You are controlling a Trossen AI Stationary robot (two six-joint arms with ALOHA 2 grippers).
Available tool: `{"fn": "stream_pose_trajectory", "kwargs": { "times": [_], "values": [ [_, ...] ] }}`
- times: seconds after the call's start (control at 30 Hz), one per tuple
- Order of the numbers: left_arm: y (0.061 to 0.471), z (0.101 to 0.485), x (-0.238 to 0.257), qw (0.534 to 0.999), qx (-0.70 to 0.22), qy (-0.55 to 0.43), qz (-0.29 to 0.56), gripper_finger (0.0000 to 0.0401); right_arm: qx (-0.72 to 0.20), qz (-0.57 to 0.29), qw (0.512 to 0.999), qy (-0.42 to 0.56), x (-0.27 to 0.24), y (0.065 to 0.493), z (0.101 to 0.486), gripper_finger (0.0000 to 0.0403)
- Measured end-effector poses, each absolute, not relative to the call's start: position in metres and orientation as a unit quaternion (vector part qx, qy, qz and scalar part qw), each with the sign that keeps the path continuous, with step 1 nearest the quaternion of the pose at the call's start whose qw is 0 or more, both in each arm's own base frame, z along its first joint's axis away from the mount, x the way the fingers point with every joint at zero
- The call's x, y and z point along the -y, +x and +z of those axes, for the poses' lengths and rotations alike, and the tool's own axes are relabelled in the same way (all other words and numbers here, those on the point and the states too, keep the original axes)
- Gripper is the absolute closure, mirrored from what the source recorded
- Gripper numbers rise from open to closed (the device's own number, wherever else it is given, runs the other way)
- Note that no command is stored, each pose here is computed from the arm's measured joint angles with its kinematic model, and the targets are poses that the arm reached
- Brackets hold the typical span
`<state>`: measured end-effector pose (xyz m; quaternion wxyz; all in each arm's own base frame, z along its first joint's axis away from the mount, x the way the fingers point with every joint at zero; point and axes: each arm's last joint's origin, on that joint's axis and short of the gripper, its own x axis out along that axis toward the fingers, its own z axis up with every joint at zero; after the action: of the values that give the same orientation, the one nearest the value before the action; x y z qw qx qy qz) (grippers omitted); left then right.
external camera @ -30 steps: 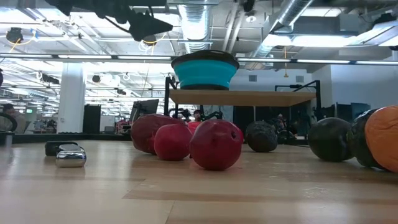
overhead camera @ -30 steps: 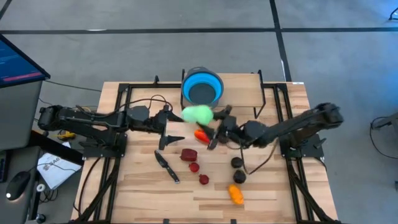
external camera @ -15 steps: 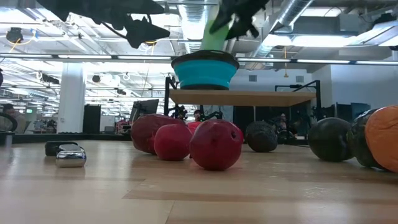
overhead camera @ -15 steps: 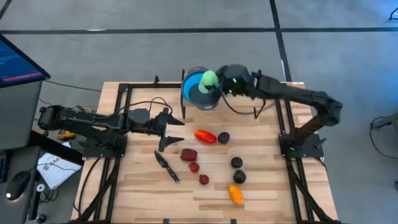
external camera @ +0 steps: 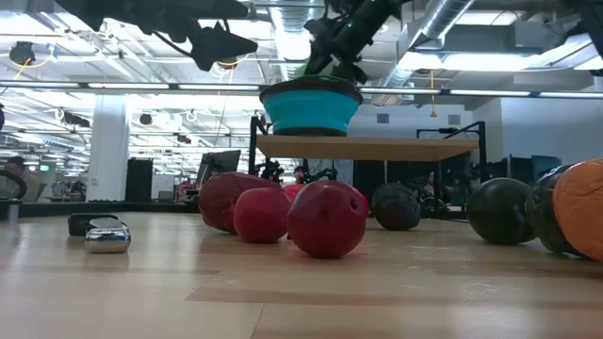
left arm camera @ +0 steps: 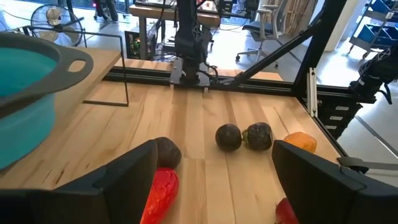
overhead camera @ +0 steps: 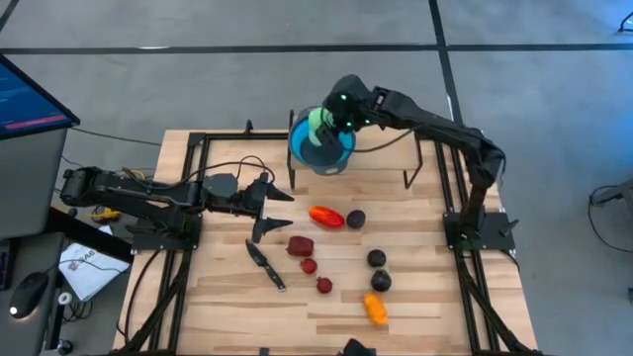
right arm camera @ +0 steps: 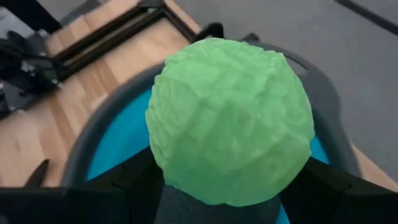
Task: Pick & Place Fruit
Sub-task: Put the green cabbage into the blue strainer bowl on the shelf
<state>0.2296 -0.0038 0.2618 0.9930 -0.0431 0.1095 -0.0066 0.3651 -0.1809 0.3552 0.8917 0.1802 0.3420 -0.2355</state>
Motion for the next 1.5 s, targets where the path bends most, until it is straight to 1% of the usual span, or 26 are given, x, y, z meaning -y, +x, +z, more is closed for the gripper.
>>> {"fn": "stream_pose_trajectory", "kwargs": {
  "times": [0.17, 0.4, 0.53, 0.7, 1.0, 1.23, 1.33, 1.5],
  "values": [
    [0.23, 0.262, 0.004, 0.993, -0.107, -0.043, -0.007, 0.0091, -0.367, -0.234, 0.882, 0.179, 0.188, 0.372, 0.341, 0.0138],
    [0.23, 0.263, 0.007, 0.994, -0.105, -0.042, -0.013, 0.0091, -0.371, -0.227, 0.885, 0.165, 0.189, 0.372, 0.341, 0.0137],
    [0.23, 0.263, 0.007, 0.994, -0.102, -0.042, -0.013, 0.0091, -0.371, -0.202, 0.891, 0.168, 0.188, 0.372, 0.341, 0.0137],
    [0.23, 0.263, 0.007, 0.994, -0.101, -0.043, -0.013, 0.0091, -0.37, -0.191, 0.894, 0.167, 0.187, 0.372, 0.342, 0.0136],
    [0.23, 0.264, 0.007, 0.994, -0.098, -0.043, -0.014, 0.0091, -0.365, -0.191, 0.896, 0.166, 0.188, 0.373, 0.342, 0.0136],
    [0.23, 0.264, 0.007, 0.994, -0.097, -0.043, -0.014, 0.0091, -0.38, -0.186, 0.892, 0.159, 0.191, 0.376, 0.333, 0.0136],
    [0.23, 0.264, 0.007, 0.994, -0.097, -0.043, -0.014, 0.0091, -0.376, -0.187, 0.894, 0.159, 0.192, 0.376, 0.334, 0.0122],
    [0.23, 0.264, 0.007, 0.994, -0.097, -0.043, -0.014, 0.0091, -0.364, -0.196, 0.895, 0.166, 0.196, 0.376, 0.335, 0.007]
  ]
}}
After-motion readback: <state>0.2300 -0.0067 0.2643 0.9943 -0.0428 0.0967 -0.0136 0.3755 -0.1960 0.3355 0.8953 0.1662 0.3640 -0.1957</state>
